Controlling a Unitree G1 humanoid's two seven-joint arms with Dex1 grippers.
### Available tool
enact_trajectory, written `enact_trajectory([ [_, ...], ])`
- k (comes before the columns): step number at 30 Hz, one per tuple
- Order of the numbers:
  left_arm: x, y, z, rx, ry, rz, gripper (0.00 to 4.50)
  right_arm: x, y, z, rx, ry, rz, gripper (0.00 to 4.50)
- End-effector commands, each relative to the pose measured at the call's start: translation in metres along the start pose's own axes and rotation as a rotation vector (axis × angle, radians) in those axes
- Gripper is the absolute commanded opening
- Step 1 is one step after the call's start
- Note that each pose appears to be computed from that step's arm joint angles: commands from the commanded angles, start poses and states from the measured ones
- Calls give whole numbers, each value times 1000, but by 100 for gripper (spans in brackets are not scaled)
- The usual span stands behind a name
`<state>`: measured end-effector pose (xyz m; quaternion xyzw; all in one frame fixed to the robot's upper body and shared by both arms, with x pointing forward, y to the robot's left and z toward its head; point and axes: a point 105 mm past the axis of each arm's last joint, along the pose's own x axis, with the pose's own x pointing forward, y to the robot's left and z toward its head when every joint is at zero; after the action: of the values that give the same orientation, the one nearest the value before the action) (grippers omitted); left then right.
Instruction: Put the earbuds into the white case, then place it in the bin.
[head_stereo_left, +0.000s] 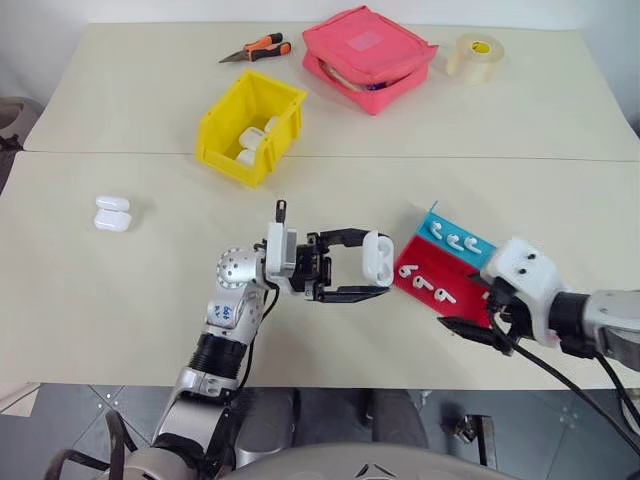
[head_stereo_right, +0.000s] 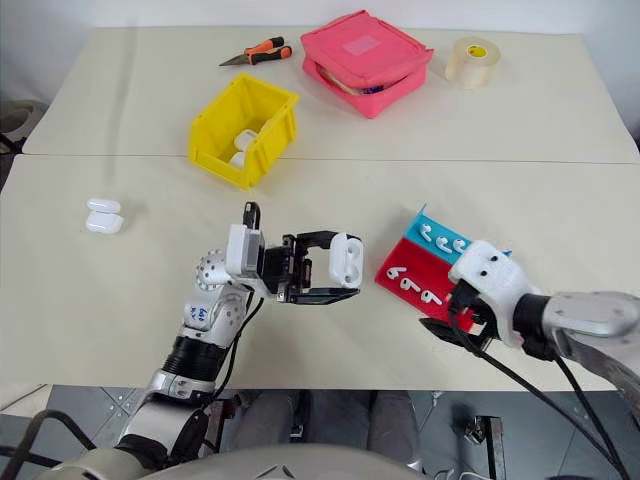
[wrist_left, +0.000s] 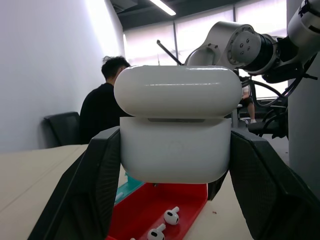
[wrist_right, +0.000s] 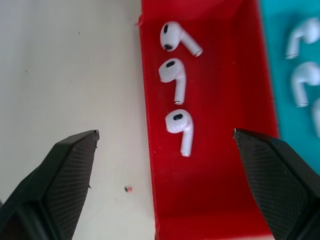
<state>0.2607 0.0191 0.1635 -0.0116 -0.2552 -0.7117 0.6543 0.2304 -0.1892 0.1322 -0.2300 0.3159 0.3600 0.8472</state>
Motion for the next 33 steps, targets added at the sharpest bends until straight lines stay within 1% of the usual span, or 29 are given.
enact_trajectory([
  [1,8,-4,11,54,-23,-16,280,7,-8,-1,-34,63,-20,450],
  [10,12,-8,12,56,-32,-15,280,17,-14,1,-82,139,-15,450],
  [16,10,-8,12,58,-28,-14,280,23,-11,6,-101,146,-2,450],
  [22,11,-7,12,58,-28,-13,280,25,-8,2,-119,187,21,450],
  [27,11,-7,12,59,-30,-14,280,27,-7,3,-131,197,25,450],
  [28,11,-7,12,59,-29,-16,280,27,-7,3,-133,200,28,413],
  [29,11,-7,12,59,-29,-17,280,28,-6,3,-136,200,29,392],
  [31,11,-7,12,60,-29,-18,280,30,-4,4,-139,197,38,333],
  [33,12,-7,12,60,-29,-18,280,31,-3,5,-139,194,39,263],
])
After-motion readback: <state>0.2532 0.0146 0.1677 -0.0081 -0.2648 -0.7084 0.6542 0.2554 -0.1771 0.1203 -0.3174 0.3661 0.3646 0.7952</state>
